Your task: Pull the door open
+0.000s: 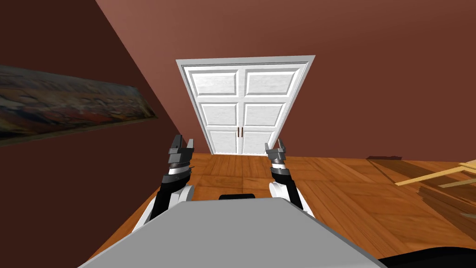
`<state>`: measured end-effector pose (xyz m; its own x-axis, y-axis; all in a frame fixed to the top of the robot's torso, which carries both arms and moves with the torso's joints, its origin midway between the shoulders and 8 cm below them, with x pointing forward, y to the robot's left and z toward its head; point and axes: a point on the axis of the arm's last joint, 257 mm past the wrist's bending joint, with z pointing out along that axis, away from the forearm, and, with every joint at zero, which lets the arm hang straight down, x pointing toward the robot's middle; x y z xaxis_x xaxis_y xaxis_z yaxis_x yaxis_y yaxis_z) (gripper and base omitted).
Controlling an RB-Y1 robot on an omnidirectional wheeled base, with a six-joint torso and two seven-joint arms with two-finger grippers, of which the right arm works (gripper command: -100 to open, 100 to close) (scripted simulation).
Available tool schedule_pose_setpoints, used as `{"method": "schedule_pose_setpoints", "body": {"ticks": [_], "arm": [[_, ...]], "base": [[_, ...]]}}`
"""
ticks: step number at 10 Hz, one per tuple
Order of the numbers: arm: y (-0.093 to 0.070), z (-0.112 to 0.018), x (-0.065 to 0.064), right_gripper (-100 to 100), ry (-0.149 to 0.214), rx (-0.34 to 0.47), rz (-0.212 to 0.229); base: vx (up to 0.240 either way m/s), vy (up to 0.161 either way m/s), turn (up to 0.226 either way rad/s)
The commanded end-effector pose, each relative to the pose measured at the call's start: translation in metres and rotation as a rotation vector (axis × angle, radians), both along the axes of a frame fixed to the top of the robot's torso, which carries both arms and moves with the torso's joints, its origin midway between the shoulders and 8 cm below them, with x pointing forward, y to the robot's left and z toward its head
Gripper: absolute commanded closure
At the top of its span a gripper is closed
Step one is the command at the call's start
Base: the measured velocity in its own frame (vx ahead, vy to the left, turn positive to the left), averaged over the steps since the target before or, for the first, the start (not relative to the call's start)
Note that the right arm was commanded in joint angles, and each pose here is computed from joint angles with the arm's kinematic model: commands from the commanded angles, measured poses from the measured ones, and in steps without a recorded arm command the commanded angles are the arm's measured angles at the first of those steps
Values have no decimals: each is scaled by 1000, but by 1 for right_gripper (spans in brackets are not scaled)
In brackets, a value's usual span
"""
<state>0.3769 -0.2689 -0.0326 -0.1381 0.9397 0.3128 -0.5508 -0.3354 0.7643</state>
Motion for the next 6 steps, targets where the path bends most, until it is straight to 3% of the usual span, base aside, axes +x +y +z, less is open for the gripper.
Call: {"method": "schedule_pose_setpoints", "body": {"ticks": [1, 6], "arm": [[-1, -10, 2, -100, 14, 31, 22], [-5, -43, 10, -100, 59, 126, 81]], "base": [[96, 32, 29], [103, 30, 29]]}}
